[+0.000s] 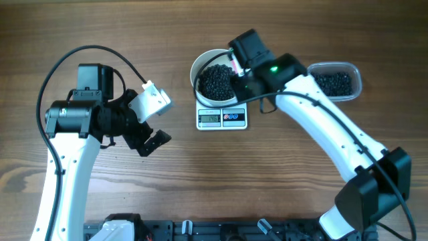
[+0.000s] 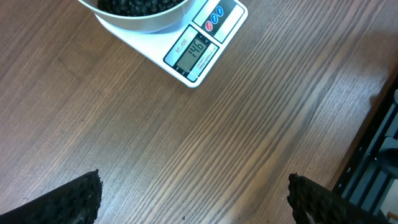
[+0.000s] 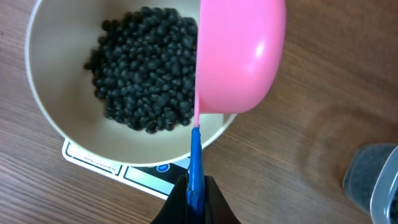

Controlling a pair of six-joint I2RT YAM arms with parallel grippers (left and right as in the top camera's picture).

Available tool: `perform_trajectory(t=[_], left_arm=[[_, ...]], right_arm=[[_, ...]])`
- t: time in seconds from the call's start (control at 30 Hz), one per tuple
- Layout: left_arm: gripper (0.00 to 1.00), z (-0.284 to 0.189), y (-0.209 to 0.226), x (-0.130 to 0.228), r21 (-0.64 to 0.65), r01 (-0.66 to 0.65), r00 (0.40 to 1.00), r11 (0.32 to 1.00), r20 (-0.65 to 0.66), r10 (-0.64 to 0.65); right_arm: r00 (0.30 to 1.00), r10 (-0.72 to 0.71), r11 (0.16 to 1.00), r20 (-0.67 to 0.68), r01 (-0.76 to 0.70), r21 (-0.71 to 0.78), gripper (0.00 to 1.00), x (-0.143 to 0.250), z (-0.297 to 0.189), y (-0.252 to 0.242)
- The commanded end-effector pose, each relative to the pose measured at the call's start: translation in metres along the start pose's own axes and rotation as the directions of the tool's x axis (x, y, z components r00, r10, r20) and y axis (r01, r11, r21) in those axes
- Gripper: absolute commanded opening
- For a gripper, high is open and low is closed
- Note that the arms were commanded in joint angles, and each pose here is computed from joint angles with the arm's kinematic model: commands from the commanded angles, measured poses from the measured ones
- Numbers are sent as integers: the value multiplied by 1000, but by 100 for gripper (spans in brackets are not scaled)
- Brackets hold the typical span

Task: Scoop item into bowl and weigh 150g on scale
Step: 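Move the right gripper with the scoop back toward the container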

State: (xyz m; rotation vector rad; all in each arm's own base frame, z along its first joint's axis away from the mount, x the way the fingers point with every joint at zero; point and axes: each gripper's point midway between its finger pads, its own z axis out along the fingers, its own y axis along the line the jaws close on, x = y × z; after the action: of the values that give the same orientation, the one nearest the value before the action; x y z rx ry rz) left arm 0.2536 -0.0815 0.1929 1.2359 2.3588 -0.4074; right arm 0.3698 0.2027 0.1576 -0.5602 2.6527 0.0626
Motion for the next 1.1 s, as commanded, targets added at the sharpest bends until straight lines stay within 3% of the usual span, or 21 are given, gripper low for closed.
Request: perform_trajectory(t=[0.0, 0.1, 0.2, 0.27, 0.33, 0.4, 0.47, 0.53, 0.73, 1.07], left_arm=[[100, 0, -1, 0, 8, -13, 1000, 1000, 12, 13], [100, 0, -1, 0, 8, -13, 1000, 1000, 12, 13], [100, 0, -1, 0, 8, -13, 1000, 1000, 12, 13], [100, 0, -1, 0, 8, -13, 1000, 1000, 12, 13], [100, 0, -1, 0, 8, -13, 1000, 1000, 12, 13], [100, 0, -1, 0, 8, -13, 1000, 1000, 12, 13], [100, 0, -1, 0, 8, -13, 1000, 1000, 12, 13], [100, 0, -1, 0, 8, -13, 1000, 1000, 12, 13], [100, 0, -1, 0, 8, -13, 1000, 1000, 12, 13], [100, 0, -1, 0, 8, -13, 1000, 1000, 12, 13]], right_arm=[[999, 30, 997, 19, -28, -68, 4, -10, -8, 1], [951, 302, 952, -68, -297, 74, 4, 22, -24, -73], [896, 442, 884, -43, -427, 189, 4, 45, -49, -144], [875, 479, 845, -71, -438, 308, 4, 74, -59, -191], [894, 446, 893, -27, -443, 86, 4, 48, -53, -177], [894, 447, 888, -6, -443, 126, 5, 47, -54, -187], [906, 416, 875, -80, -376, 304, 4, 77, -56, -208], [904, 402, 872, -146, -330, 361, 4, 99, -46, -212], [881, 403, 891, -246, -317, 324, 4, 134, -1, -198], [900, 336, 941, -278, -334, 57, 4, 121, 35, -161]])
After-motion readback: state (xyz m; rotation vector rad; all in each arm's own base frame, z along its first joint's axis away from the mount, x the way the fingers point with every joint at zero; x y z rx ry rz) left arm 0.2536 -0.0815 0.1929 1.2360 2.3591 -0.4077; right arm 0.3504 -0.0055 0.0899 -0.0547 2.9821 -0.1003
